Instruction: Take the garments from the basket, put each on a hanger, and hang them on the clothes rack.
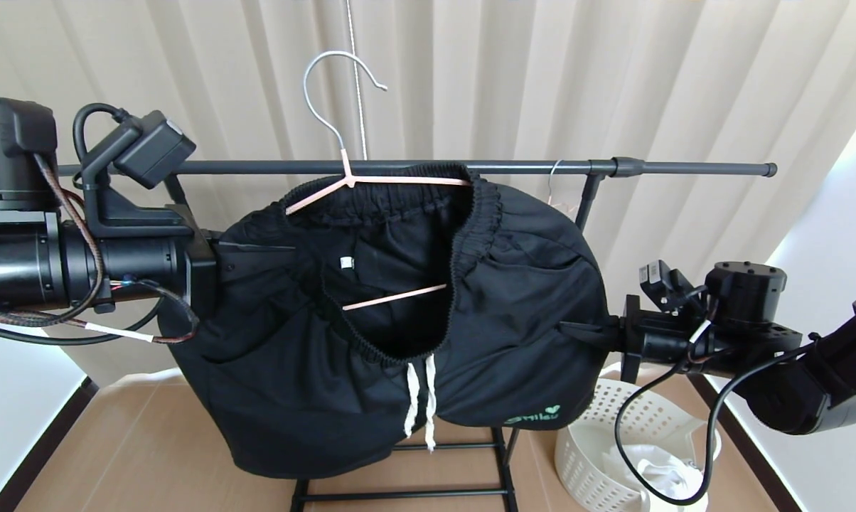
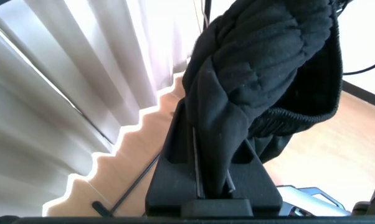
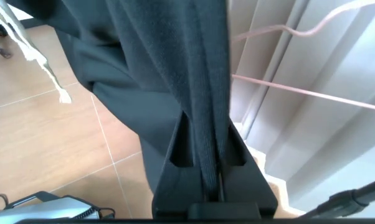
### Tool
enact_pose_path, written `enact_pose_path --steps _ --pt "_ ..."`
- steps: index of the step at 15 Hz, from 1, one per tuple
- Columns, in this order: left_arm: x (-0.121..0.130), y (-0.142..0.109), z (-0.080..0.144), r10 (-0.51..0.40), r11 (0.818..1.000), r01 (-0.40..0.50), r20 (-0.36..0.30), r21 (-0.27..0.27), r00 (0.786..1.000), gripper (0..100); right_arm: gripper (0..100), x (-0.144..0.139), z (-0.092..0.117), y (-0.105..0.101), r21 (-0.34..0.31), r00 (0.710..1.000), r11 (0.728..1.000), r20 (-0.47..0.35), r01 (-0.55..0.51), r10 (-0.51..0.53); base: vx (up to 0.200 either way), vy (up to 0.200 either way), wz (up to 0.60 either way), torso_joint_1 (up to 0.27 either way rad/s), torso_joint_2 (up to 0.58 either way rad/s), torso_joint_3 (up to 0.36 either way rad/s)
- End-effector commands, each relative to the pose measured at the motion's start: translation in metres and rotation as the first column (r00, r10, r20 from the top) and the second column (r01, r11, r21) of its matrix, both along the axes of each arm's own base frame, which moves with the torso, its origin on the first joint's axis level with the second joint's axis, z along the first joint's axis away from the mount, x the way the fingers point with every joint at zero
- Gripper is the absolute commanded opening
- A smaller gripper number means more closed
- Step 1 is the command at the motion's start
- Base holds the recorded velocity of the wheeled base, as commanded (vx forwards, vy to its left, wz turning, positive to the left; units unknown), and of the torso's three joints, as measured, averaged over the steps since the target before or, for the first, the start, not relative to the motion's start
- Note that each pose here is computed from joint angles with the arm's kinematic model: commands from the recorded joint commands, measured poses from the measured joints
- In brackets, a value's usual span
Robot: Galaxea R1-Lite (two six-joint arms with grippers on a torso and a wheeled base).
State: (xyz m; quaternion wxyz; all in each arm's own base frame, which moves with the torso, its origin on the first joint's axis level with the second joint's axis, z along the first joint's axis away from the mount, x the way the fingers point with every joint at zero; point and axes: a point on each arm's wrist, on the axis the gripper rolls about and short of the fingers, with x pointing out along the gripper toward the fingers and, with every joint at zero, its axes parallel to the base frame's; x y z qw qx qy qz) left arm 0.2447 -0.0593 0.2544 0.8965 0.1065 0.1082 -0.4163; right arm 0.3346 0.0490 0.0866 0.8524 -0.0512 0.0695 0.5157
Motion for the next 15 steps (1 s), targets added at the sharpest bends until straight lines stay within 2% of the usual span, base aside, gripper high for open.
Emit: enact_pose_path --steps 1,7,9,12,14,15 --pt "-0.002 0.006 0.003 0.002 1.0 -0.002 0.007 -0.011 1.0 0 0 0.005 -0.007 -0.004 -0.002 1.0 1.0 -0.017 0.012 -0.012 0.0 0.0 0.0 0.0 0.0 0.0" --pt "-0.004 0.006 0.0 -0.004 1.0 0.004 -0.002 -0.014 1.0 0 0 0.008 -0.012 -0.004 -0.002 1.0 1.0 -0.027 0.014 -0.014 0.0 0.0 0.0 0.0 0.0 0.0" --pt "-0.004 0.006 -0.002 -0.006 1.0 0.006 -0.008 -0.012 1.0 0 0 0.004 -0.009 -0.002 -0.001 1.0 1.0 -0.021 0.006 -0.006 0.0 0.0 0.0 0.0 0.0 0.0" --pt "-0.004 0.006 -0.003 -0.005 1.0 0.005 -0.013 -0.011 1.0 0 0 -0.007 0.006 0.003 0.001 1.0 1.0 -0.007 -0.009 0.009 0.0 0.0 0.0 0.0 0.0 0.0" --pt "-0.004 0.006 -0.003 -0.004 1.0 0.004 -0.014 -0.012 1.0 0 0 -0.01 0.006 0.003 0.001 1.0 1.0 -0.009 -0.012 0.012 0.0 0.0 0.0 0.0 0.0 0.0" --pt "-0.004 0.006 -0.003 -0.001 1.0 0.0 -0.016 -0.013 1.0 0 100 -0.011 0.009 0.003 0.002 1.0 1.0 0.0 -0.012 0.012 0.0 0.0 0.0 0.0 0.0 0.0"
